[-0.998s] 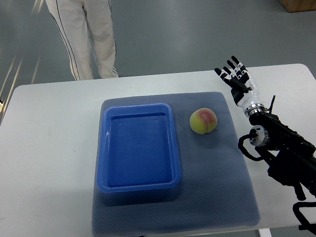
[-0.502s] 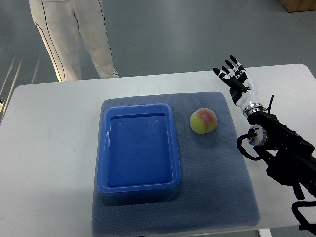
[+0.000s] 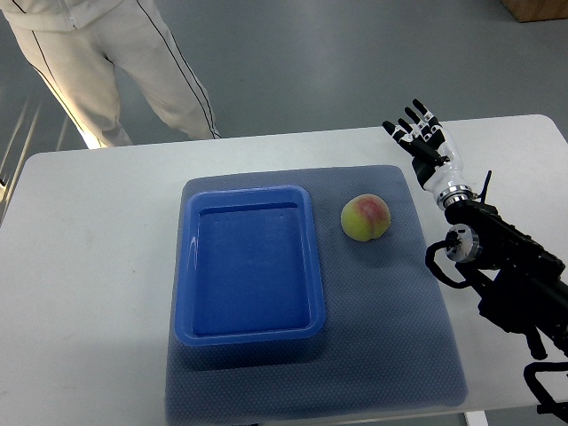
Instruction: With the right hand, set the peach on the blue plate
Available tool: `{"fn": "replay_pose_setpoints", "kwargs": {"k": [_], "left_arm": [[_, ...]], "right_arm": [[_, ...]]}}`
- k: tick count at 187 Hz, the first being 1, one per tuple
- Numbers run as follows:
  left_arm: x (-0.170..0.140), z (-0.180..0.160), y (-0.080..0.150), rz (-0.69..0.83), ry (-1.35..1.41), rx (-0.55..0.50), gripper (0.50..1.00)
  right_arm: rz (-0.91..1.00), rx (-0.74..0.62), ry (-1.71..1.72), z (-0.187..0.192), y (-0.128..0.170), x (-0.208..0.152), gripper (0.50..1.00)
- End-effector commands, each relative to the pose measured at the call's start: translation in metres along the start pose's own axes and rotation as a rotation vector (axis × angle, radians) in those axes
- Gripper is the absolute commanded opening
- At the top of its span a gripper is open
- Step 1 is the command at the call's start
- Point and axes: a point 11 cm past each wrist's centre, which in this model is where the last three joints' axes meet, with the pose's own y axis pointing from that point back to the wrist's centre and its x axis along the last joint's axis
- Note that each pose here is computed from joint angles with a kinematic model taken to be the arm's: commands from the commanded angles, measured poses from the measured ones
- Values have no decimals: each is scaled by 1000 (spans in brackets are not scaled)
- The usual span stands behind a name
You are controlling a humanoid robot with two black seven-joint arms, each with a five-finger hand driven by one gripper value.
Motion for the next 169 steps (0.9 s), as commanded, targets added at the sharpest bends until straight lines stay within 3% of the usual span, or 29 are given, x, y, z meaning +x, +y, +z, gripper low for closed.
{"fn": "replay_pose_setpoints", "kwargs": {"k": [1,169], "left_arm": [[1,0,0,2,2,1,1000],[1,-6,0,3,1,11,1000]], "right_arm": [[-1,0,-1,0,0,0,930],[-9,-13,-6,8,2,-6,930]]}}
